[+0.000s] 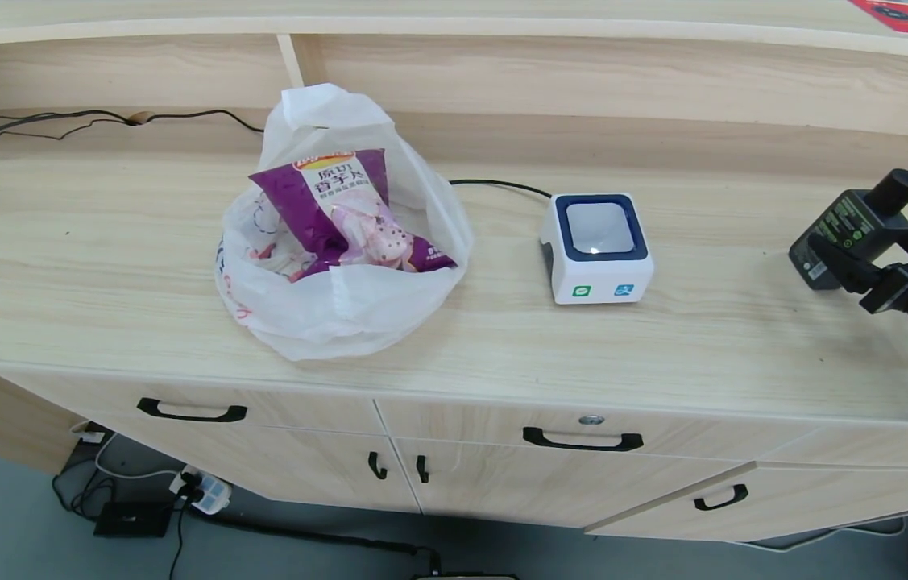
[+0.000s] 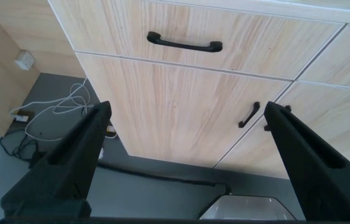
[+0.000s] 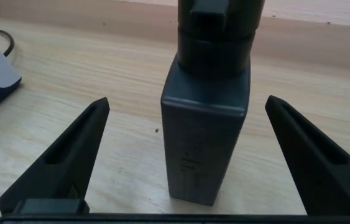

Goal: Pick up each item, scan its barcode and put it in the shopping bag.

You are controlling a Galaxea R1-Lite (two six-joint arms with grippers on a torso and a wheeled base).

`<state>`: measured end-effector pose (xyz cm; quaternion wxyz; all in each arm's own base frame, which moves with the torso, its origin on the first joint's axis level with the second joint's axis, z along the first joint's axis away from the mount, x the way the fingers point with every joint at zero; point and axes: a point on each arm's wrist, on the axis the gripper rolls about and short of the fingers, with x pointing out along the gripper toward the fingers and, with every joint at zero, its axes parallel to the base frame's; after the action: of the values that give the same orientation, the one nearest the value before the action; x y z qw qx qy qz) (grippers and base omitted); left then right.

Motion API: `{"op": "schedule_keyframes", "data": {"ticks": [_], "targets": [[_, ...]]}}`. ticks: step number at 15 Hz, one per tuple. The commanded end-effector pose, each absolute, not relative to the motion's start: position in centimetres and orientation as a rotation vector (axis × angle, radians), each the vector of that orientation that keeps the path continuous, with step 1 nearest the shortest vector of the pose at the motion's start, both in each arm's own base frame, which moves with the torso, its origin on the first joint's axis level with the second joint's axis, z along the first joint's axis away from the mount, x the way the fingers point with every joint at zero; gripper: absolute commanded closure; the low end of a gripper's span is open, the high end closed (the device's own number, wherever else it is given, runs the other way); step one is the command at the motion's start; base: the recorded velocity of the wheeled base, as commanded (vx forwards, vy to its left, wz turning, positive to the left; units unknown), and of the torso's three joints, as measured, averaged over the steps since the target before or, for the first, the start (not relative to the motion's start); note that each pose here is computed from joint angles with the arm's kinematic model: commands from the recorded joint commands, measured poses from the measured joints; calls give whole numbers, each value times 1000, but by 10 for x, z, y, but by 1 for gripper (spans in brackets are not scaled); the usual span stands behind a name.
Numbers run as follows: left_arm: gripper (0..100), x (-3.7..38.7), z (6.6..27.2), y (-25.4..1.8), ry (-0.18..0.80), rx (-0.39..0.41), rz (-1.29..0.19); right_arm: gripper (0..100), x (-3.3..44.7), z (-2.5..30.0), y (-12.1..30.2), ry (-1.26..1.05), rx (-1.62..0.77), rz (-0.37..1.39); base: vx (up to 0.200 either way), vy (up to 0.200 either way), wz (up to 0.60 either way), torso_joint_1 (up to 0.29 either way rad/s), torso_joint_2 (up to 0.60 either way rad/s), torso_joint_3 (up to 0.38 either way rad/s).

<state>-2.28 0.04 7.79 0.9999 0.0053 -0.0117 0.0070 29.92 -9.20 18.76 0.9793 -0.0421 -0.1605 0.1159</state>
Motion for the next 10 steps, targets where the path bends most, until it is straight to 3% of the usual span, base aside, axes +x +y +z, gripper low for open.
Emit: {"op": "schedule_keyframes", "data": {"ticks": [1,7,8,10], "targets": [[0,-23,78,0,-24,11,14,0,309,183,-94,-317,-77,237,0,0,0,0,0,0],[0,-23,78,0,-28,12,16,0,323,184,-98,-341,-78,229,0,0,0,0,0,0],[0,-23,78,0,-28,12,14,100,323,184,-97,-341,-77,227,0,0,0,0,0,0],[0,-23,78,0,-29,14,14,100,323,184,-97,-341,-74,228,0,0,0,0,0,0]]}}
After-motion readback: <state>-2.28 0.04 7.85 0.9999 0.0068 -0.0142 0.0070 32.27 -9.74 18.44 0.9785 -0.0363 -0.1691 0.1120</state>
